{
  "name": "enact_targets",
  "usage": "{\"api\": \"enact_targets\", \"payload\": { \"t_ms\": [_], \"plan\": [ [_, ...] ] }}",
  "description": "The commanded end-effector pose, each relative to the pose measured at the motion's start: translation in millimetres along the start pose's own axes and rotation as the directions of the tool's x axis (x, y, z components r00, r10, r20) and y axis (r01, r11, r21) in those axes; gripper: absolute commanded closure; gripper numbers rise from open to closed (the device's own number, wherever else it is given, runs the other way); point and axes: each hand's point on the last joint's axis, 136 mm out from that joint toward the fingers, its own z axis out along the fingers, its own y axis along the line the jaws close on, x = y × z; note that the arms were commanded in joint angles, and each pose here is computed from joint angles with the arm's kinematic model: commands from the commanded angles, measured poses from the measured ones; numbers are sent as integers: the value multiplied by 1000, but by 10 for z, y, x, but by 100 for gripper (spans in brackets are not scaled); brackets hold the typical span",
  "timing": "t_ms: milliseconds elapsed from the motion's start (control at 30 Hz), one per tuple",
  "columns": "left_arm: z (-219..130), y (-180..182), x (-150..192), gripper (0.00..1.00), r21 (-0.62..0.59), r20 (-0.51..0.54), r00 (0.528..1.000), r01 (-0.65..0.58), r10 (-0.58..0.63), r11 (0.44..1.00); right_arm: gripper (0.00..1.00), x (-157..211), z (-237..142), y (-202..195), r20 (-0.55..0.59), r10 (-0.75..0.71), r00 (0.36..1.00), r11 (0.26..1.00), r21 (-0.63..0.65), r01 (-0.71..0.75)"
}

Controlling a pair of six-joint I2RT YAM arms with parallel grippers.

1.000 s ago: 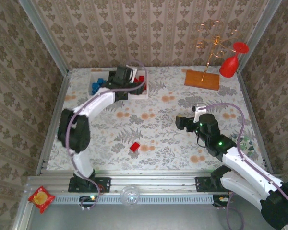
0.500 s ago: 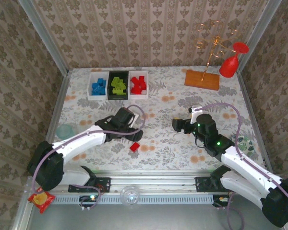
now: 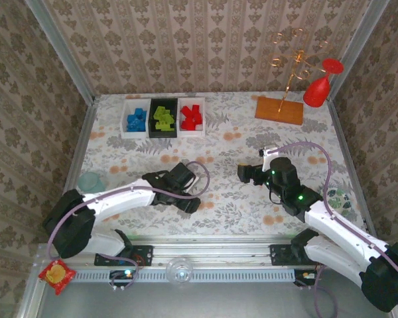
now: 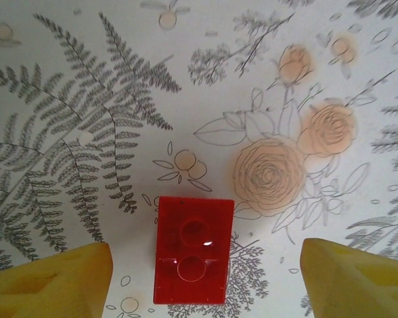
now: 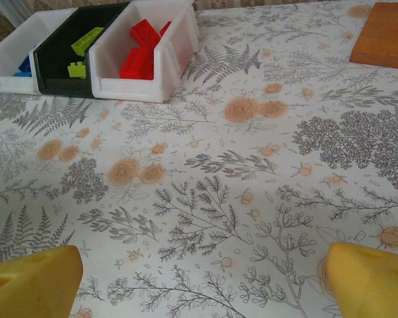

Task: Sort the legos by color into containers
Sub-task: Pick up the lego from the middle-left of the table.

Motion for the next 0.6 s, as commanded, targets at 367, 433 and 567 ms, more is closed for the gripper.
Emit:
{"api": "enact_targets", "payload": {
  "t_ms": [367,433,567],
  "plan": [
    [261,16,157,54,-60,-106,992,-70,63,996,4,-80,-11,-4,25,-12,1000,1000,16,11],
    [246,55,117,59,-85,-84,994,-70,63,994,4,-78,-12,-7,24,-12,1000,1000,18,11],
    [135,190,-100,68,-138,11,999,-39,41,990,4,-83,-13,-9,24,-13,1000,1000,20,12]
  ]
}}
